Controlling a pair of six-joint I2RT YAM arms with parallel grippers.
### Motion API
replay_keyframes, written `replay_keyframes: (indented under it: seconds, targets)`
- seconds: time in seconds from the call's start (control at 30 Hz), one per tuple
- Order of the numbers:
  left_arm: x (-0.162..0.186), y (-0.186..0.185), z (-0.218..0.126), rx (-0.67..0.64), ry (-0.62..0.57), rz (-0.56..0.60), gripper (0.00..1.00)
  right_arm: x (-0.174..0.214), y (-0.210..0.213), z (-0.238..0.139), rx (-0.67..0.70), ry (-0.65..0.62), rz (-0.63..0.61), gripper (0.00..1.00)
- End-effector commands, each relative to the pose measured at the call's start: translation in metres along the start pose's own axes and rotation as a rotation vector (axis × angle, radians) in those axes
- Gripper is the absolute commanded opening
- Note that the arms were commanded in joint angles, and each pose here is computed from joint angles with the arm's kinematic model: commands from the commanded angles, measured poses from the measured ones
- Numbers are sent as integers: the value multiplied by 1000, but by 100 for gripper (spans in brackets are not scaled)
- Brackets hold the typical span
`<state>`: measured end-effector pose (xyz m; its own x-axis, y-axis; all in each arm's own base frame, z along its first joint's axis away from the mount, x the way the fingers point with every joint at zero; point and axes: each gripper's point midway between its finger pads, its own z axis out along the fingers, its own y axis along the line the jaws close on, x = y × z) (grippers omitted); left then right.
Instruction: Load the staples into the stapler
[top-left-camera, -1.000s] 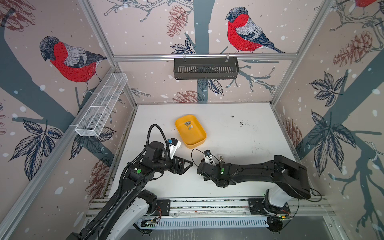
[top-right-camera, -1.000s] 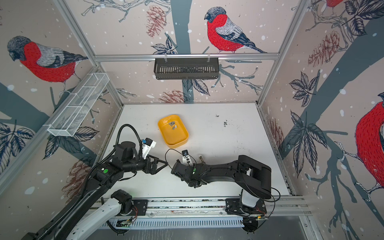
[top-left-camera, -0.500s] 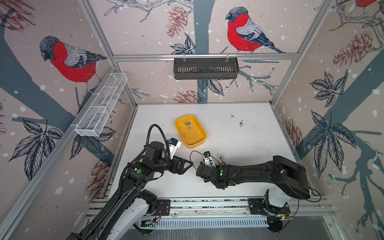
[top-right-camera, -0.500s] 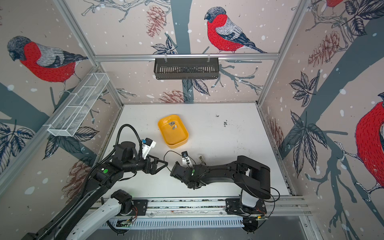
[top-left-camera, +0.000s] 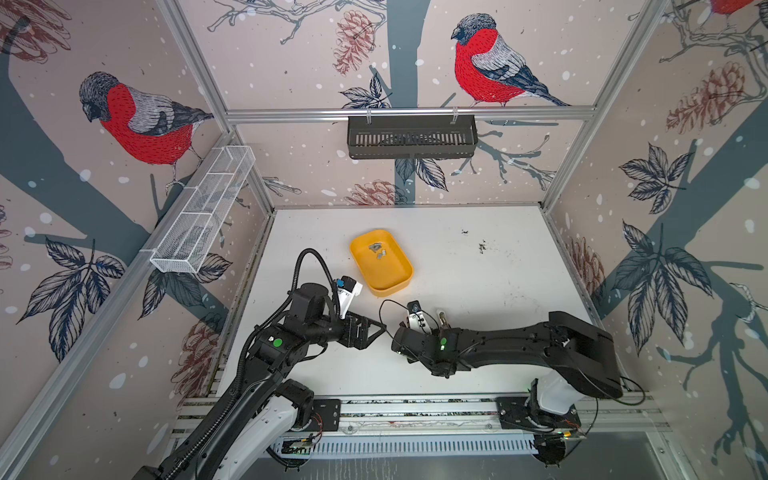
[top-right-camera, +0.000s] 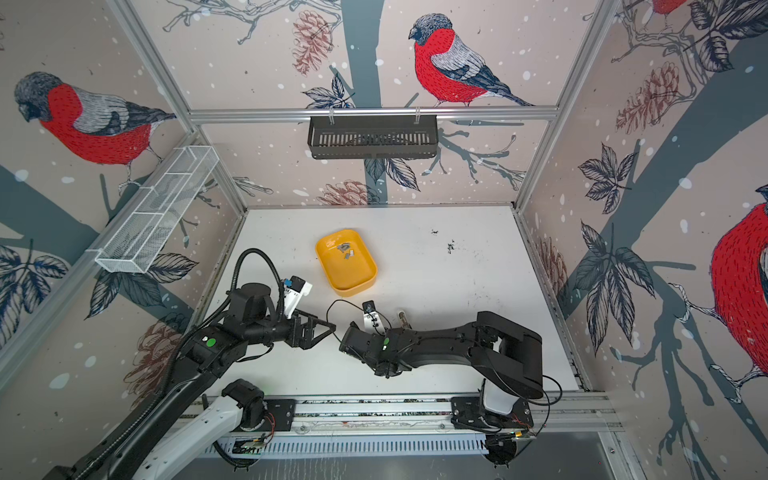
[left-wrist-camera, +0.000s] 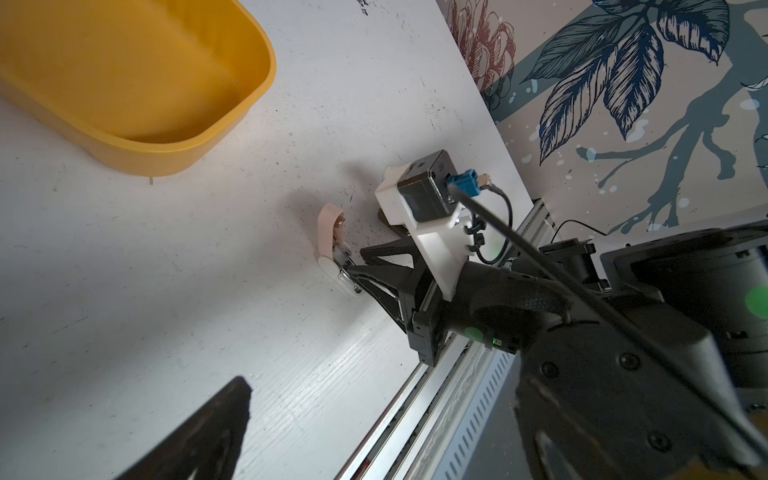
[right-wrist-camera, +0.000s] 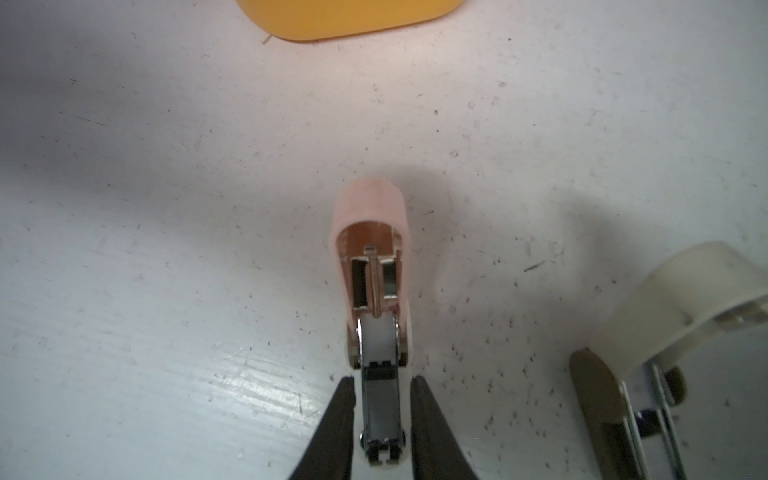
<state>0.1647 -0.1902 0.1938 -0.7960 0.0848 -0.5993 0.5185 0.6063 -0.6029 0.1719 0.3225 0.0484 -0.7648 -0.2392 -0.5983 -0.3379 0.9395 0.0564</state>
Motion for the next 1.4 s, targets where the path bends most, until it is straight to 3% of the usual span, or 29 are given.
replay_keyframes:
  seconds: [0.0,0.23,0.4,0.63,0.97,1.37]
  targets:
    - [-4,-5,0,26,-12,23,99,-8,-3,-6,2,-32,21,25]
    - [-7,-11,0,59,-23,31,99,-16,-14,-23,-58,-80,56,25]
    - [-26,-30,6,161,-115,59,99,-13,-39,-37,-80,-100,81,26]
    - [-41,-47,54,163,-94,105,98,2,-81,-53,-140,-98,207,29]
    - [-71,-53,117,201,-59,64,99,28,-107,-45,-199,-25,251,33]
    - [-77,-43,127,186,-105,-6,99,44,-104,-20,-153,89,222,33]
